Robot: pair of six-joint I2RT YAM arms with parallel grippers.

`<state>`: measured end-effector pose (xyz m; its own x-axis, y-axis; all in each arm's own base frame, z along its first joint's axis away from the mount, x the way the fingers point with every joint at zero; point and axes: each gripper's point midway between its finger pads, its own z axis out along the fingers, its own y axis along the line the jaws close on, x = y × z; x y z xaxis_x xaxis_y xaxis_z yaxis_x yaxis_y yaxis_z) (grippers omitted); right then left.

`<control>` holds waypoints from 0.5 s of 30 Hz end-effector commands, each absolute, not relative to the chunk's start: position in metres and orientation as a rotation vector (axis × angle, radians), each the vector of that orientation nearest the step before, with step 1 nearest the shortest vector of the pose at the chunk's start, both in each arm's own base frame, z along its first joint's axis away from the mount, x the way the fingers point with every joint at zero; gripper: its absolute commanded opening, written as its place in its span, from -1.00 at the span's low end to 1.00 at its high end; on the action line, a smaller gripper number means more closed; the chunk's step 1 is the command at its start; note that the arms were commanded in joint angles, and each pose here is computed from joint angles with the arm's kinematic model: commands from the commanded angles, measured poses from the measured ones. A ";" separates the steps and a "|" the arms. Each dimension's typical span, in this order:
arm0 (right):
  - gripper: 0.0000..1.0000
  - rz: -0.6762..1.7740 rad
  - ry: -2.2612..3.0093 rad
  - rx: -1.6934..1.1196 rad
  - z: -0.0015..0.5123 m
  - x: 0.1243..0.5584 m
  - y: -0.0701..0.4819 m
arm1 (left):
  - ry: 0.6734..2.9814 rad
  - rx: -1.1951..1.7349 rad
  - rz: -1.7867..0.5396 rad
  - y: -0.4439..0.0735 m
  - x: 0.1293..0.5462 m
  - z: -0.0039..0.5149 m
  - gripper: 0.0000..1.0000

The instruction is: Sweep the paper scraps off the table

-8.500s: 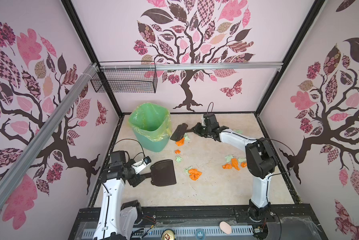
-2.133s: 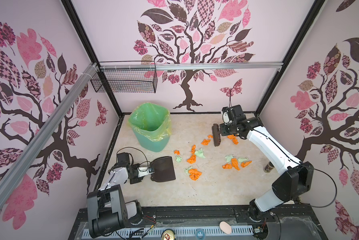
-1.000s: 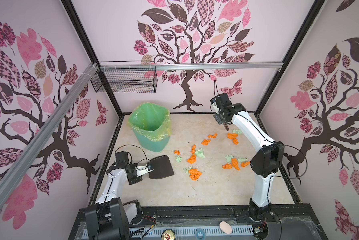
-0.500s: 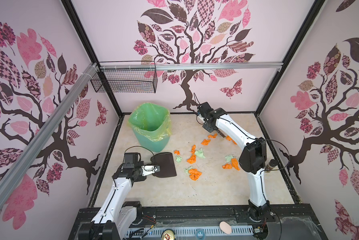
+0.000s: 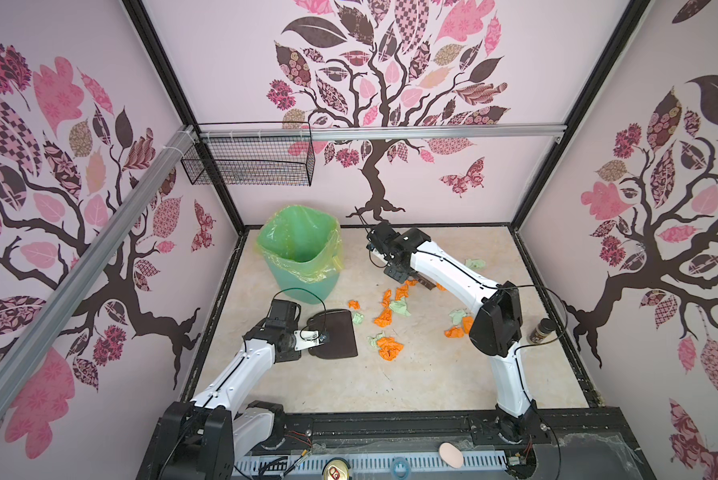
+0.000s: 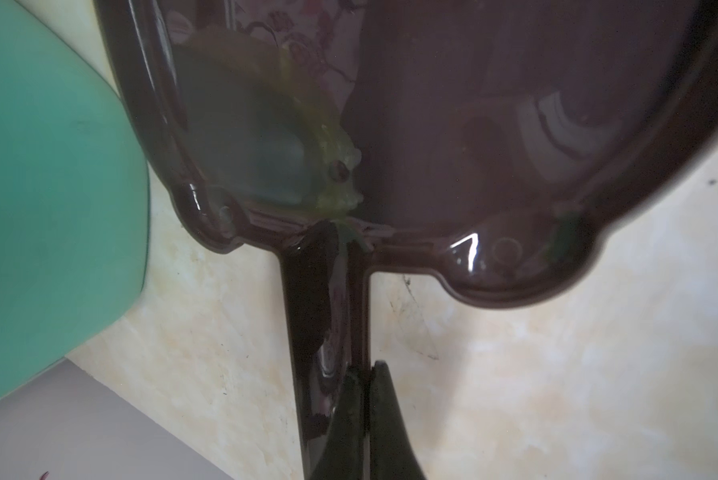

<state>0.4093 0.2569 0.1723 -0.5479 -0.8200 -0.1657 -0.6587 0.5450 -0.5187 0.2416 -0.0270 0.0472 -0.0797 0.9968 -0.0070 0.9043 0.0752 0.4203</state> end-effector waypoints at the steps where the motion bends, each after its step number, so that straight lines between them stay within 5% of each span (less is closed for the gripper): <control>1: -1.00 -0.325 2.550 -1.217 0.176 0.361 0.272 | 2.071 1.858 0.471 -0.033 0.249 0.061 -1.00; 15: -1.00 -0.072 2.625 -1.105 0.197 0.308 0.320 | 2.082 1.807 0.416 -0.069 0.258 0.065 -1.00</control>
